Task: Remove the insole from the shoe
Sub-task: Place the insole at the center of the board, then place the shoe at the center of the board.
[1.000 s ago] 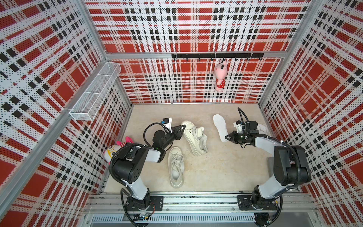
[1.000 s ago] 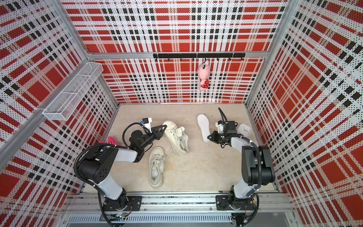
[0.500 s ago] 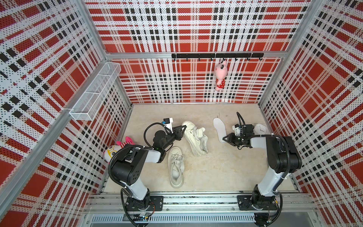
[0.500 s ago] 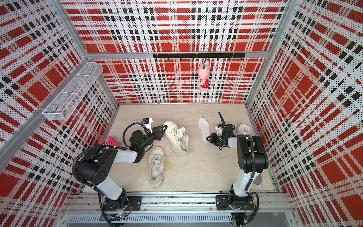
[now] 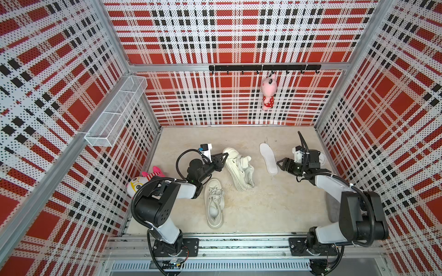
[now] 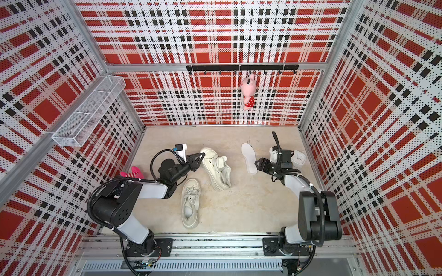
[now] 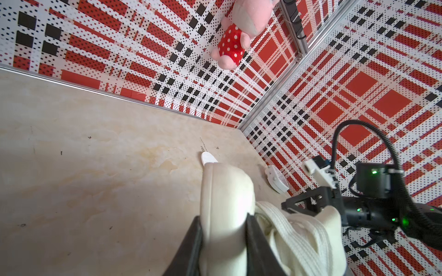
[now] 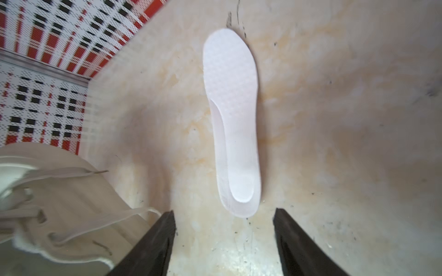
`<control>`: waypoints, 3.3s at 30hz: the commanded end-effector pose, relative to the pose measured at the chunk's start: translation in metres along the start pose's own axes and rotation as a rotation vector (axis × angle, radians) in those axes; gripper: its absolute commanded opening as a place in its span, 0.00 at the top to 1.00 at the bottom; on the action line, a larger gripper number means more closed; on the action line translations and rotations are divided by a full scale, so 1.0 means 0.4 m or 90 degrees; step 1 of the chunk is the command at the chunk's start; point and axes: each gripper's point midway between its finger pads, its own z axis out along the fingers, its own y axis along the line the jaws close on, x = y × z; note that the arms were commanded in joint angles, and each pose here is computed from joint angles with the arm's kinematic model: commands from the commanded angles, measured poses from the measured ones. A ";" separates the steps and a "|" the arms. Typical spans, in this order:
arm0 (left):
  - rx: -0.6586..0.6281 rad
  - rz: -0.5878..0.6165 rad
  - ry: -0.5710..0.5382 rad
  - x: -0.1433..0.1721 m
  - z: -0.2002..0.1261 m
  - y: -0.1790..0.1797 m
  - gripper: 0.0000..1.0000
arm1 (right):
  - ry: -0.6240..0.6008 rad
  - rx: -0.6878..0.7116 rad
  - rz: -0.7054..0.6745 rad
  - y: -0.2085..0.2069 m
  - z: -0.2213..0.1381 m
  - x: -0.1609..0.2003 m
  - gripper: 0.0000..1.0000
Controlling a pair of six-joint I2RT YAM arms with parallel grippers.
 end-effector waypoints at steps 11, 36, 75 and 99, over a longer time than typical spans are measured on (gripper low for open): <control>0.053 0.020 -0.019 -0.027 0.037 -0.061 0.90 | -0.014 -0.121 -0.230 0.323 -0.044 0.125 0.18; 0.057 0.013 -0.004 -0.006 0.043 -0.062 0.90 | 0.045 -0.237 -0.254 0.447 0.181 0.197 0.49; -0.046 0.198 -0.179 -0.299 -0.231 -0.158 0.02 | 0.036 -0.193 -0.117 0.468 -0.061 0.144 1.00; -0.346 0.101 -0.242 -0.347 -0.513 0.012 0.02 | 0.001 -0.198 -0.055 0.658 0.268 -0.114 1.00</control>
